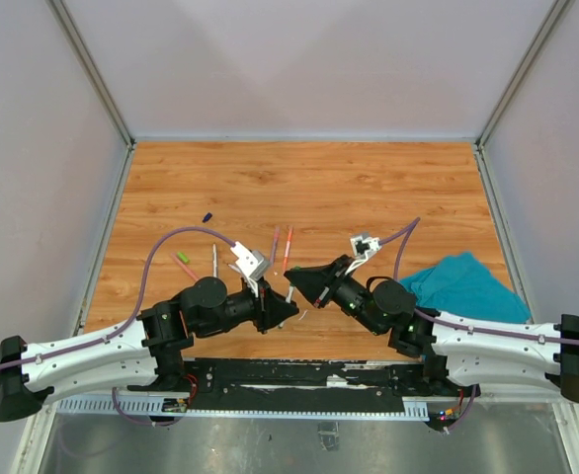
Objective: Insert the pens into the pen caps
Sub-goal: Press the pen cap onto the pen.
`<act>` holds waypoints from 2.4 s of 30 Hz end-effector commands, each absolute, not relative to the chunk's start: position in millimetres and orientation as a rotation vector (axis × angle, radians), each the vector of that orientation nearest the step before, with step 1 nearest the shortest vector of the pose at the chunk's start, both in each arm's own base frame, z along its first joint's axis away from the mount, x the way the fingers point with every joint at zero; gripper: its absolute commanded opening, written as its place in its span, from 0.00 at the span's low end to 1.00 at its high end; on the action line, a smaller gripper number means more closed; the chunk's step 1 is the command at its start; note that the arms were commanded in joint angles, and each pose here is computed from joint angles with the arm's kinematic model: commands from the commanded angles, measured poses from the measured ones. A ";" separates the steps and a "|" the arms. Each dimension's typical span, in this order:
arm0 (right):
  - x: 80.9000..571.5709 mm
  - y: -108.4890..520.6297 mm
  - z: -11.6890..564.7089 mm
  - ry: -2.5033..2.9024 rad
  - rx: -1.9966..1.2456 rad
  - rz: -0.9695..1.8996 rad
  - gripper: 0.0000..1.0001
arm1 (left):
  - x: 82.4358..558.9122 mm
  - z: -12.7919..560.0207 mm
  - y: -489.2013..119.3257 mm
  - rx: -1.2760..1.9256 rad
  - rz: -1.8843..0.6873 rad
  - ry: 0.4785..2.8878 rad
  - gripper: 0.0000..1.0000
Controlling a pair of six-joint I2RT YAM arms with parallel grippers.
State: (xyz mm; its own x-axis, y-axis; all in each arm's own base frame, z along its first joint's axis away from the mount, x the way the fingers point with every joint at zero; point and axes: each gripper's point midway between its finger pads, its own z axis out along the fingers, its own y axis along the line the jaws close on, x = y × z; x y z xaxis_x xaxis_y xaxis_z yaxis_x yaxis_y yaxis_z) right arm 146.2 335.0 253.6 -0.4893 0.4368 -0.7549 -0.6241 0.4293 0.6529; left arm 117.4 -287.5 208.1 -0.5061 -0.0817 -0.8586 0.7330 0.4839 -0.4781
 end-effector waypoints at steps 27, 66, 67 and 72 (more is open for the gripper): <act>15.3 309.4 61.9 1.989 -0.898 0.978 0.01 | 131.2 419.3 -264.7 0.232 -1.368 1.170 0.01; 106.6 270.2 203.8 1.664 -0.573 0.771 0.08 | 138.6 369.7 -309.5 0.384 -1.319 1.268 0.00; 110.3 270.0 213.0 1.645 -0.576 0.752 0.10 | 137.6 360.7 -312.7 0.405 -1.317 1.291 0.01; 126.4 271.3 259.2 1.572 -0.570 0.690 0.20 | 134.4 320.1 -320.2 0.476 -1.296 1.391 0.00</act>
State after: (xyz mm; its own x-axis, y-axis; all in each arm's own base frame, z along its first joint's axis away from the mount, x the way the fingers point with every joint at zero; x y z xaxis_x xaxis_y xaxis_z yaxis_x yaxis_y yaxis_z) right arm 122.7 272.9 303.7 -0.2261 0.3988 -0.8887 -0.6547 0.6133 0.4418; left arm 100.8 -330.8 252.3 -0.3866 -0.0897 -0.9179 0.8755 0.2773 -0.3958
